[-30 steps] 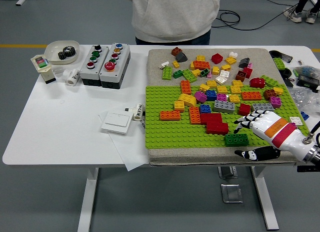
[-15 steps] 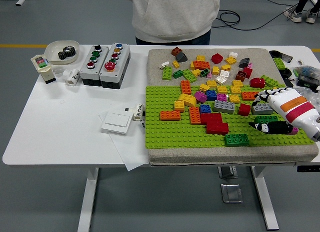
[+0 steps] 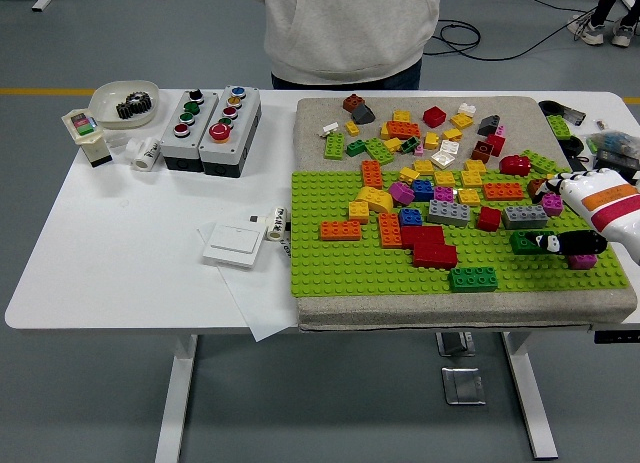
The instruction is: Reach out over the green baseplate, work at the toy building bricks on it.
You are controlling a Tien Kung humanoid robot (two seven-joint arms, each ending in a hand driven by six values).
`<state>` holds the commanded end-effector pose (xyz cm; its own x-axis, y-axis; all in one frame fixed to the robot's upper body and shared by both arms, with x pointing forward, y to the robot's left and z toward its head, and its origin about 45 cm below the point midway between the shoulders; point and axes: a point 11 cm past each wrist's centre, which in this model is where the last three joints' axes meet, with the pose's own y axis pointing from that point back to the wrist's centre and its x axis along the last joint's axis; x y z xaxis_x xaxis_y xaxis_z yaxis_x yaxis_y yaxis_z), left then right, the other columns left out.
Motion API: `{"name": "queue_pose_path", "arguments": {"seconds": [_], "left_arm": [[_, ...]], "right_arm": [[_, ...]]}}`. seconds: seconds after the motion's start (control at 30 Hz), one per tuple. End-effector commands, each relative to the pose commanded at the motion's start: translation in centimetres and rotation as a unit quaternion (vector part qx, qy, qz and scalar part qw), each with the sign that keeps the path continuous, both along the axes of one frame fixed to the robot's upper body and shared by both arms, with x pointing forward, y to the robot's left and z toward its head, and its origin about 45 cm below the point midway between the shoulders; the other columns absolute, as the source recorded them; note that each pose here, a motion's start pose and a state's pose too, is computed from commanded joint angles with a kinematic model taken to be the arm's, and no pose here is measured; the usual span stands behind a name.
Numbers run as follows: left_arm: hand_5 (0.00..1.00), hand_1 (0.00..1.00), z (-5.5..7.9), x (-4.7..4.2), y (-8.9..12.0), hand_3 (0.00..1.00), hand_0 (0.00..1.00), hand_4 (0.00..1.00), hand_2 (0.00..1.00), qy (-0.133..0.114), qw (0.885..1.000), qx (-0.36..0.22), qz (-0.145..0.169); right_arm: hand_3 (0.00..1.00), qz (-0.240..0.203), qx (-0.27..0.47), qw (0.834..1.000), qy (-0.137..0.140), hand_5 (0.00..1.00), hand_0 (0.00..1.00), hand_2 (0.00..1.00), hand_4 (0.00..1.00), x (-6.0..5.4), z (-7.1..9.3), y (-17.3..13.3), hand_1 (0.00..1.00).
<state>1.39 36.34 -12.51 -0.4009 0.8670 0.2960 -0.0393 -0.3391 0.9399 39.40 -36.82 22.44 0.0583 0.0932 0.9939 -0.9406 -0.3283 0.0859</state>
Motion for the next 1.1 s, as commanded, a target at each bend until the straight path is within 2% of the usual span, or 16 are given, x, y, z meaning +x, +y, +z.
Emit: {"name": "queue_pose_path", "arguments": {"seconds": [0.37,0.53,1.1], "left_arm": [[0.603,0.749,0.0,0.05,0.0,0.578,0.648,0.653,0.764,-0.001,1.000,0.000,0.001],[0.603,0.749,0.0,-0.01,-0.1,0.578,0.648,0.653,0.764,0.000,1.000,-0.001,0.001],[0.604,0.751,0.0,-0.29,-0.1,0.578,0.656,0.654,0.765,0.006,1.000,-0.001,-0.001]], "right_arm": [[0.612,0.005,-0.064,0.998,0.021,0.465,0.565,0.699,0.872,-0.5,0.1,-3.2,0.615],[0.614,0.006,-0.092,0.995,0.031,0.465,0.575,0.701,0.873,-0.5,-0.4,-4.5,0.619],[0.624,-0.005,-0.112,0.992,0.057,0.465,0.570,0.698,0.869,-0.4,-2.3,-6.0,0.617]]}}
